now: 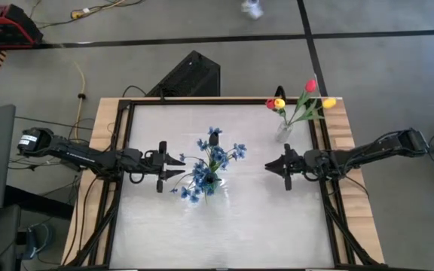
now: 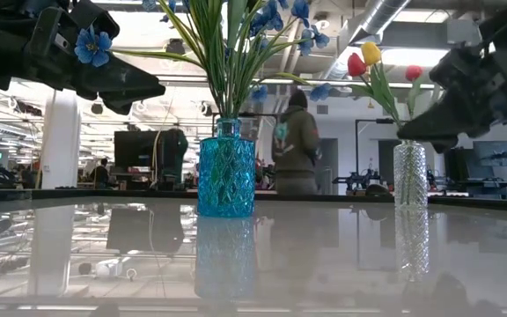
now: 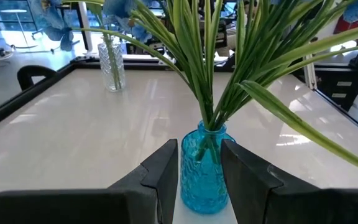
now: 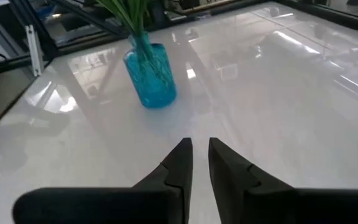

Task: Sort flowers into vase by color
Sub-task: Return to Home Position

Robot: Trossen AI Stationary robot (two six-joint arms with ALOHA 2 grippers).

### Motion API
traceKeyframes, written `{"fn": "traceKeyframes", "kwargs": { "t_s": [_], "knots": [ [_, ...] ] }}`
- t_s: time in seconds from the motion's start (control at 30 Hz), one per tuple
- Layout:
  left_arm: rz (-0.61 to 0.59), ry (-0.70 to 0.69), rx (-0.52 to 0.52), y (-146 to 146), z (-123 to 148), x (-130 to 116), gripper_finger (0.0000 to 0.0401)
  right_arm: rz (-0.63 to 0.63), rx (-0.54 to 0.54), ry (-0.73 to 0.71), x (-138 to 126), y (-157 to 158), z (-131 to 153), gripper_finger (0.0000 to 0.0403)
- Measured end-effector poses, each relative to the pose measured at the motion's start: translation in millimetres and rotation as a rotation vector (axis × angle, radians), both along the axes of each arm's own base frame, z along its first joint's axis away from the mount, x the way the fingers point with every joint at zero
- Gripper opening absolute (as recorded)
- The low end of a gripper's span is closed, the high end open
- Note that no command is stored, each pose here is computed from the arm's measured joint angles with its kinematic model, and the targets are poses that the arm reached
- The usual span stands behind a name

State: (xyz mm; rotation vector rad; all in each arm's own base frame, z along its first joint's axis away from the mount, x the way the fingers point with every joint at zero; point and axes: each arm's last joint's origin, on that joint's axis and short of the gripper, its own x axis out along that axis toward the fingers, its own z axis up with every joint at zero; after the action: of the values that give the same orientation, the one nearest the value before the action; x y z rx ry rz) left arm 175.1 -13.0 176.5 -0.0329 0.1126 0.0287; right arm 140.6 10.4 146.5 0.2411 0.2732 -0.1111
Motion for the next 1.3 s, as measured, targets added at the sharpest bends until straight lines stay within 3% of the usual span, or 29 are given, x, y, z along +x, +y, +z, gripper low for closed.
{"fn": "traceKeyframes", "kwargs": {
  "t_s": [0.3, 0.6, 0.87, 1.13, 1.3],
  "knots": [
    [0.006, 0.007, 0.005, 0.4, -0.7, -0.1, 0.0109, -0.063, -0.056, 0.08, -6.3, -11.7, -16.8, 0.0058],
    [0.117, 0.017, -0.014, 13.9, 5.3, -11.6, 0.0109, -0.104, -0.078, 0.107, -9.3, -31.5, -18.3, 0.0018],
    [0.123, -0.038, -0.015, 16.3, 15.1, -30.4, 0.0109, -0.149, -0.071, 0.126, -13.3, -46.7, -19.9, 0.0037],
    [0.109, -0.146, -0.017, 16.9, -0.1, -52.7, 0.0109, -0.157, -0.042, 0.117, -16.4, -55.9, -19.8, 0.0022],
    [0.116, -0.138, -0.022, 18.5, -5.1, -59.8, 0.0109, -0.177, -0.041, 0.12, -17.4, -58.3, -20.1, 0.0039]
  ]
}}
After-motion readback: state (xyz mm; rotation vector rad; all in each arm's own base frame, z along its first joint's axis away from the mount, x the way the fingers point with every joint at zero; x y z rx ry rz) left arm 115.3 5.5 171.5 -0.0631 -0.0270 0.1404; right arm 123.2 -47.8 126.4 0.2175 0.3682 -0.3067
